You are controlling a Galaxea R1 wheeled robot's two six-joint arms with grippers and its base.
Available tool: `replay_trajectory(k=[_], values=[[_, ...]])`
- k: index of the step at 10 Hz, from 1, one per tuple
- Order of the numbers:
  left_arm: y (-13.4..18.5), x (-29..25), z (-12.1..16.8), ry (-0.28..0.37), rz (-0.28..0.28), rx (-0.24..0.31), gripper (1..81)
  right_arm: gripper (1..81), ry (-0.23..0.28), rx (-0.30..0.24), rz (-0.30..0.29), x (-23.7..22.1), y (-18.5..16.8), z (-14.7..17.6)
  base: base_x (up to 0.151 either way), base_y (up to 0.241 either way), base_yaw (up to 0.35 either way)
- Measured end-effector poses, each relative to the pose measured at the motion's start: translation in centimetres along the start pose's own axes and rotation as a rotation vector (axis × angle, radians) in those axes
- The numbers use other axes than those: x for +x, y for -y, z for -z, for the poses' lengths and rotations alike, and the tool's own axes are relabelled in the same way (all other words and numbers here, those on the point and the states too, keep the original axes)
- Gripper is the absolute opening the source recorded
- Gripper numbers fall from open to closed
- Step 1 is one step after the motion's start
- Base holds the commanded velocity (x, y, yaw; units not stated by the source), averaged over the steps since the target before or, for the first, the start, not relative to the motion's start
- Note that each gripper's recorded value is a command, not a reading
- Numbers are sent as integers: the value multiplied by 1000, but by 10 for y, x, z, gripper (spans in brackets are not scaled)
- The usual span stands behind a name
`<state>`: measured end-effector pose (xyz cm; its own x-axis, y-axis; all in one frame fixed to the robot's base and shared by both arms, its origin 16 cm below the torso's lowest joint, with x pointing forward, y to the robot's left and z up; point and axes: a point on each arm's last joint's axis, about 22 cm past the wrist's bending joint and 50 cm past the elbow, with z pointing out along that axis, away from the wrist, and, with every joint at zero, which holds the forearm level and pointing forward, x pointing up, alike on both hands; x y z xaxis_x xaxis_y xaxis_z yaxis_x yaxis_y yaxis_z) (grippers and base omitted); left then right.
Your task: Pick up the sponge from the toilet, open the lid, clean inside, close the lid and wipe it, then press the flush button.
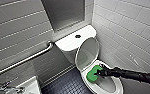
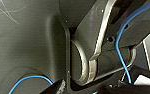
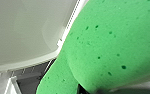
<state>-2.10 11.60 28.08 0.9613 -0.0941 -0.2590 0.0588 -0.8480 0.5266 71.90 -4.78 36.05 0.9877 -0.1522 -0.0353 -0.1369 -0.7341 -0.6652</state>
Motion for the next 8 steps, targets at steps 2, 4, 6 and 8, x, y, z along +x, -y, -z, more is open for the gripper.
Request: replay_trajectory(k=[2, 4, 6, 8], values=[[7, -3, 3, 5, 1, 9, 811, 10, -70, -26, -61, 31, -16, -3, 0, 0, 0], [11, -4, 5, 9, 2, 14, 811, 10, -155, -26, -108, 61, -30, -5, 0, 0, 0], [13, -5, 6, 11, 3, 17, 811, 10, -225, 6, -151, 75, -30, -19, 0, 0, 0], [13, -5, 6, 12, 9, 17, 811, 10, -256, 6, -187, 69, -33, -45, 0, 0, 0]])
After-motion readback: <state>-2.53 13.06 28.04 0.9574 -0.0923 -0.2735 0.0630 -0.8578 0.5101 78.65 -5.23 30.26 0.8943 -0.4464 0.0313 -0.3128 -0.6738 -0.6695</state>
